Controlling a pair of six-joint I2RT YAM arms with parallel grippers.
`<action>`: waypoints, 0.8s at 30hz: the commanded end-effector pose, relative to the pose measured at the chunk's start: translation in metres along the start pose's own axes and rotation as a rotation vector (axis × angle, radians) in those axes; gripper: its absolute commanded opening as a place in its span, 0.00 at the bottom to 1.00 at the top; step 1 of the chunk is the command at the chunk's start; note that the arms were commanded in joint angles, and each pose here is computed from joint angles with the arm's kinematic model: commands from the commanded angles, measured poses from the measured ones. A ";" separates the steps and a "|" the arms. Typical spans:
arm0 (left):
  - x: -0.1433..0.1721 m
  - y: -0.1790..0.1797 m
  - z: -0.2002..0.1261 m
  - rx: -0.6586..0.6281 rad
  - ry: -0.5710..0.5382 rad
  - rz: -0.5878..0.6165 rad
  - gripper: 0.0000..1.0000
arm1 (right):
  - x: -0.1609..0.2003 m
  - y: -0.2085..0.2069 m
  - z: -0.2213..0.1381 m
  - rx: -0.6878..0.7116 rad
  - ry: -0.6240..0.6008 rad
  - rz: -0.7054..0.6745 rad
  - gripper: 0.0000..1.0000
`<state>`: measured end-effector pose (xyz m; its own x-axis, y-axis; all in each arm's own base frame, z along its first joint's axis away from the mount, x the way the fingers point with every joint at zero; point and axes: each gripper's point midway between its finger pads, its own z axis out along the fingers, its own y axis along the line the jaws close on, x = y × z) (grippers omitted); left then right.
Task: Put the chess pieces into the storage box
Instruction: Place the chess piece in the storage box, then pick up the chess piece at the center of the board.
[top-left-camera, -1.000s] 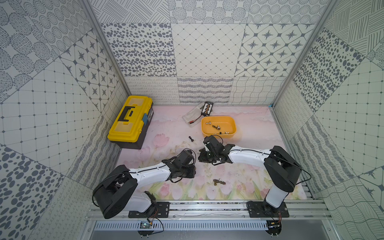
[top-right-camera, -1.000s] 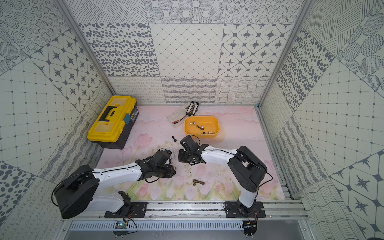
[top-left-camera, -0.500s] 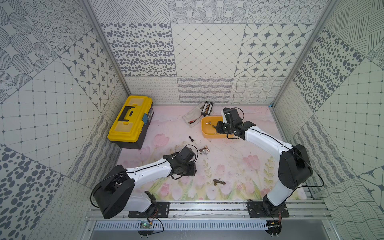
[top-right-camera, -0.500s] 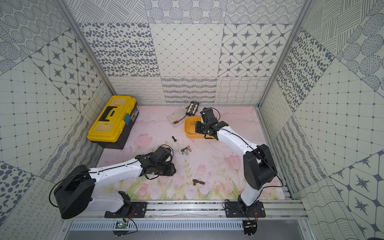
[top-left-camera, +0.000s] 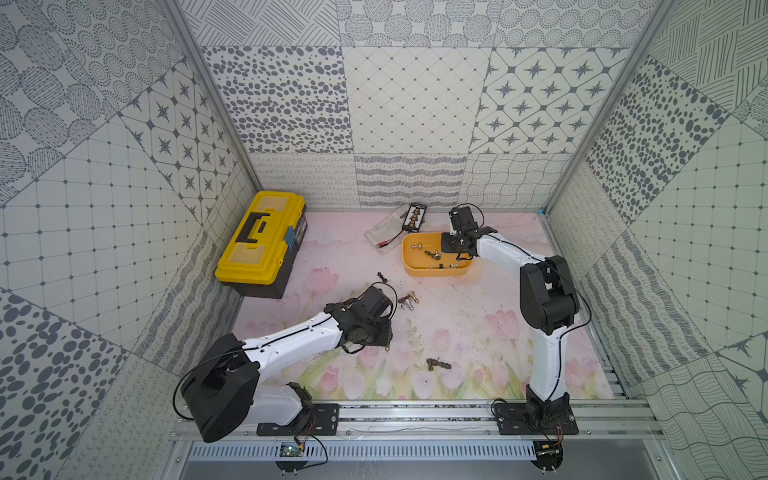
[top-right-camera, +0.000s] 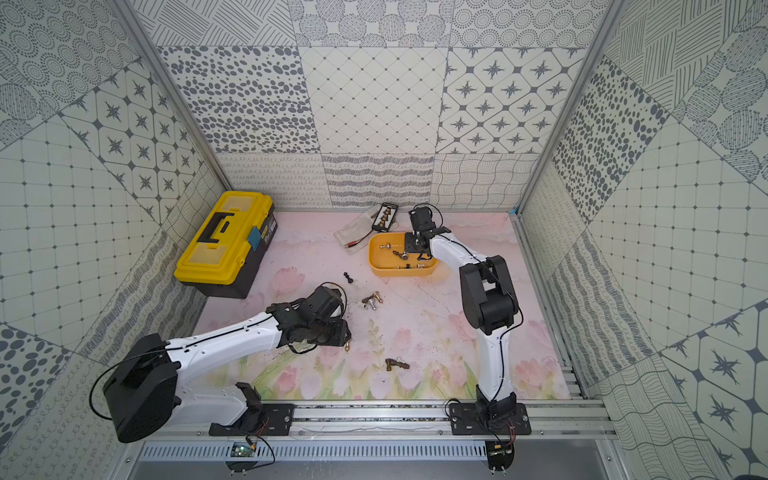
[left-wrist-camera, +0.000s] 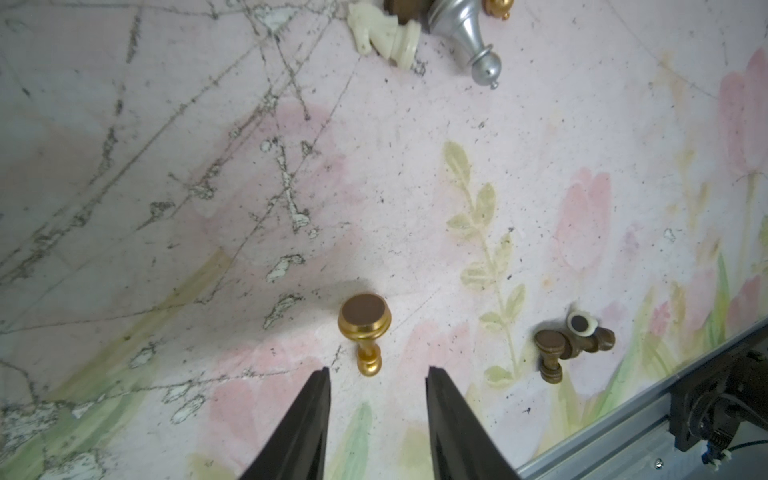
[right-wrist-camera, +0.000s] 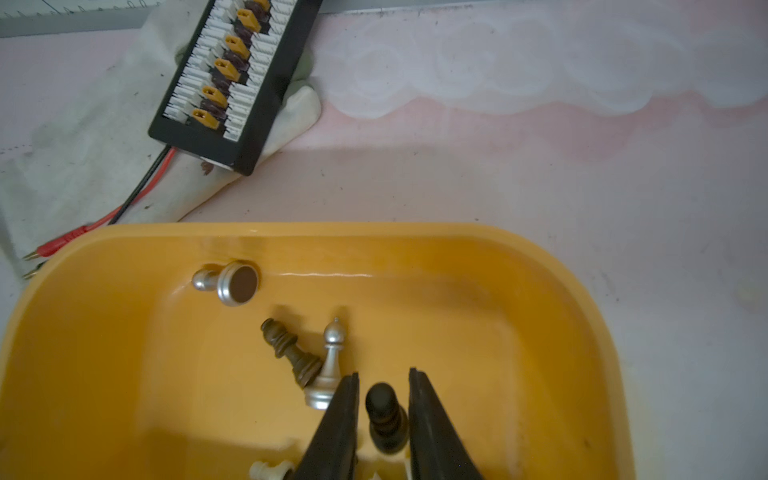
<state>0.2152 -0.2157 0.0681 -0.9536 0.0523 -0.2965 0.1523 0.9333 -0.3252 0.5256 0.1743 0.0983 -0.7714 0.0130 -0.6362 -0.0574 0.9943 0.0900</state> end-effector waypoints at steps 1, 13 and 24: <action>0.003 0.002 -0.008 -0.026 0.015 0.032 0.44 | -0.033 0.003 -0.014 0.007 -0.084 -0.025 0.41; -0.017 -0.055 -0.044 0.076 -0.137 0.364 0.43 | -0.019 0.015 -0.154 -0.187 -0.144 0.079 0.44; -0.002 -0.025 -0.031 -0.104 -0.021 0.089 0.43 | 0.136 0.054 -0.236 -0.350 0.011 0.059 0.42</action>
<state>0.2141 -0.2567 0.1202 -0.8798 0.2128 -0.4251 0.3529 0.8915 -0.2841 0.2917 0.2038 0.2159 -0.7403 0.0470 -0.6707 -0.2642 0.8970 0.3544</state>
